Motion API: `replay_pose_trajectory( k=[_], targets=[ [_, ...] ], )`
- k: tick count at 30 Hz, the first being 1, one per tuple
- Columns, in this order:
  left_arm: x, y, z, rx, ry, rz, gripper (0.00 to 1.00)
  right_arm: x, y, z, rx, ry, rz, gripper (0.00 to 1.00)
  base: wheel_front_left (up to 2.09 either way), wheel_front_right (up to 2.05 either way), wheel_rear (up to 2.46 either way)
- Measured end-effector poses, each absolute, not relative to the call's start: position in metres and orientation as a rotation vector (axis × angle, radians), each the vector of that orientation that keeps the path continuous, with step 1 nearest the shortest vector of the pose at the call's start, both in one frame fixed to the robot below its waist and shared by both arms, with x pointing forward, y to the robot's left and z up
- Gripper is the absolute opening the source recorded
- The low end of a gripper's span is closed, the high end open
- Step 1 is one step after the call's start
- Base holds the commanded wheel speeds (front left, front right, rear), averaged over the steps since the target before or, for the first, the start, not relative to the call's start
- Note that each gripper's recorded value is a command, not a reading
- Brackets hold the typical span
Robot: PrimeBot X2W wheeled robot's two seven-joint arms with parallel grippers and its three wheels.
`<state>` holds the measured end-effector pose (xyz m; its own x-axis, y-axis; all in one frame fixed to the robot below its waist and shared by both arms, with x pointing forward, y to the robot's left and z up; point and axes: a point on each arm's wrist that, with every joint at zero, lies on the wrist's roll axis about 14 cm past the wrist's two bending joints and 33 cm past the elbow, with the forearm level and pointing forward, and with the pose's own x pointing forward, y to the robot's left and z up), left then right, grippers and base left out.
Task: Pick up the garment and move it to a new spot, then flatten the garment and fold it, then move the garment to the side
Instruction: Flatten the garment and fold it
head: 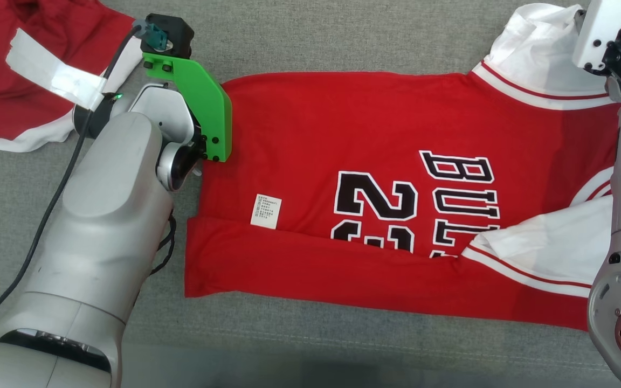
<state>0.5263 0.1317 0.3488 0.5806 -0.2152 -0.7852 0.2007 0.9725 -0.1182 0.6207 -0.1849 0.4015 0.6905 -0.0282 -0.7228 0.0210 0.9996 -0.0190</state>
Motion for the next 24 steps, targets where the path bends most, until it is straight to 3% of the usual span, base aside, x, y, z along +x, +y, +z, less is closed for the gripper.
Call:
replay_pose_trajectory(
  k=[3, 7, 9, 16, 17, 18, 24],
  targets=[
    [0.527, 0.131, 0.347, -0.019, 0.922, -0.246, 0.0, 0.616, -0.187, 0.392, -0.009, 0.845, -0.036, 0.85, 0.0, 0.0, 0.0],
    [0.528, 0.131, 0.346, -0.016, 0.925, -0.246, 0.0, 0.611, -0.187, 0.388, 0.001, 0.872, -0.041, 0.7, 0.0, 0.0, 0.0],
    [0.528, 0.132, 0.346, -0.015, 0.923, -0.246, 0.0, 0.611, -0.185, 0.387, 0.006, 0.874, -0.036, 0.53, 0.0, 0.0, 0.0],
    [0.53, 0.135, 0.346, -0.017, 0.918, -0.238, 0.0, 0.613, -0.173, 0.385, 0.009, 0.88, -0.007, 0.2, 0.0, 0.0, 0.0],
    [0.53, 0.135, 0.346, -0.018, 0.918, -0.237, 0.0, 0.614, -0.172, 0.385, 0.007, 0.875, -0.003, 0.05, 0.0, 0.0, 0.0],
    [0.53, 0.135, 0.346, -0.019, 0.915, -0.236, 0.0, 0.614, -0.17, 0.385, 0.004, 0.872, 0.001, 0.0, 0.0, 0.0, 0.0],
    [0.532, 0.136, 0.349, -0.027, 0.896, -0.231, 0.0, 0.617, -0.169, 0.39, -0.009, 0.85, 0.01, 0.0, 0.0, 0.0, 0.0]
  ],
)
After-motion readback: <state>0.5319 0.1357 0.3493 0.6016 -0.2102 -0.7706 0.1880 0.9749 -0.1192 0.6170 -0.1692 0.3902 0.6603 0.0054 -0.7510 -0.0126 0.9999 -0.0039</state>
